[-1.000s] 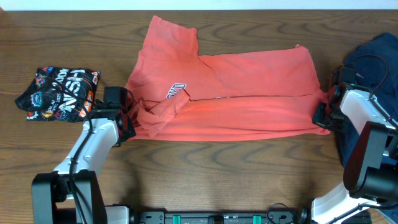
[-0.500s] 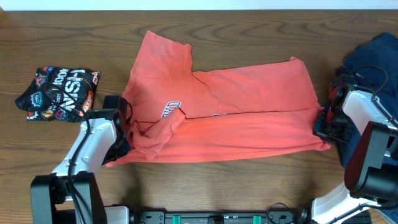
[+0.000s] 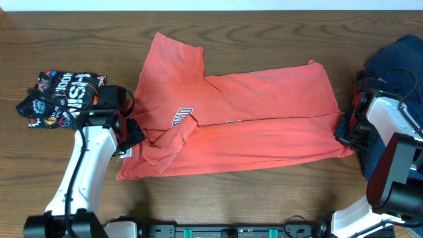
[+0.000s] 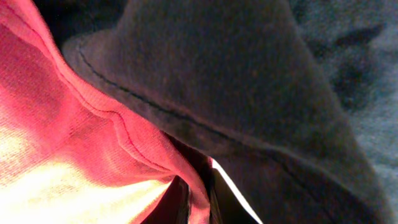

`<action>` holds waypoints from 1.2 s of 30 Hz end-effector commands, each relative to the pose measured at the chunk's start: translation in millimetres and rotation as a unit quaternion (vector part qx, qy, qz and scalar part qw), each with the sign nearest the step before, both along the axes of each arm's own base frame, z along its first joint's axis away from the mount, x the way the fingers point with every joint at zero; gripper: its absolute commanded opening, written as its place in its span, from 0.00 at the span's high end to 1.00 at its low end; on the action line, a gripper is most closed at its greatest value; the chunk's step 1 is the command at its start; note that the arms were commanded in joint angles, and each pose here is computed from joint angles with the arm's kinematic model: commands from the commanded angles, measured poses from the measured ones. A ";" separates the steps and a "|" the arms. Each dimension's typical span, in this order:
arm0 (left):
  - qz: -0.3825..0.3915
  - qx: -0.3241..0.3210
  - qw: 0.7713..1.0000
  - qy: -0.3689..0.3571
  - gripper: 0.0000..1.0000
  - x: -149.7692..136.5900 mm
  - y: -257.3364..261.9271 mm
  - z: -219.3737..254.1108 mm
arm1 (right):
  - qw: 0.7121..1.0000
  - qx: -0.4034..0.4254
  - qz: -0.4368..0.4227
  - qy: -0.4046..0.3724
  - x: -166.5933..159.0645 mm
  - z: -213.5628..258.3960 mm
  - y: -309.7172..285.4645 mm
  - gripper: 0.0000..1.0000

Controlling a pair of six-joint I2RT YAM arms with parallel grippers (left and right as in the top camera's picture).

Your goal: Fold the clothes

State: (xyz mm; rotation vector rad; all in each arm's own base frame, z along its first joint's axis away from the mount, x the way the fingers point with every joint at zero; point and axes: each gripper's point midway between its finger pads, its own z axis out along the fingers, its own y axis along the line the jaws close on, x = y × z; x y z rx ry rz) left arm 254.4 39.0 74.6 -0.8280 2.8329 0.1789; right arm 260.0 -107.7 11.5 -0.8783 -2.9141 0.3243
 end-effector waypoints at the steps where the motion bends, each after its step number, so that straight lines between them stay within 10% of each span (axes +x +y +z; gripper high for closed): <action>1: -0.017 -0.043 0.999 -0.008 0.22 3.3 -14.5 3.3 | 1.000 -0.009 -0.013 -0.017 3.9 7.3 -5.8 0.90; 22: -0.029 -0.207 0.977 0.040 0.37 -44.1 -87.4 -59.2 | 1.000 -0.006 -0.013 -0.020 5.1 6.9 -4.9 0.89; 31: -0.039 -0.207 0.977 0.023 0.94 -36.3 -90.0 -58.1 | 1.000 -0.005 -0.013 -0.019 5.0 6.9 -4.8 0.89; 36: -0.078 -0.282 0.956 -0.025 0.94 -14.0 -116.3 -31.1 | 1.000 -0.006 -0.013 -0.020 5.1 6.9 -4.9 0.89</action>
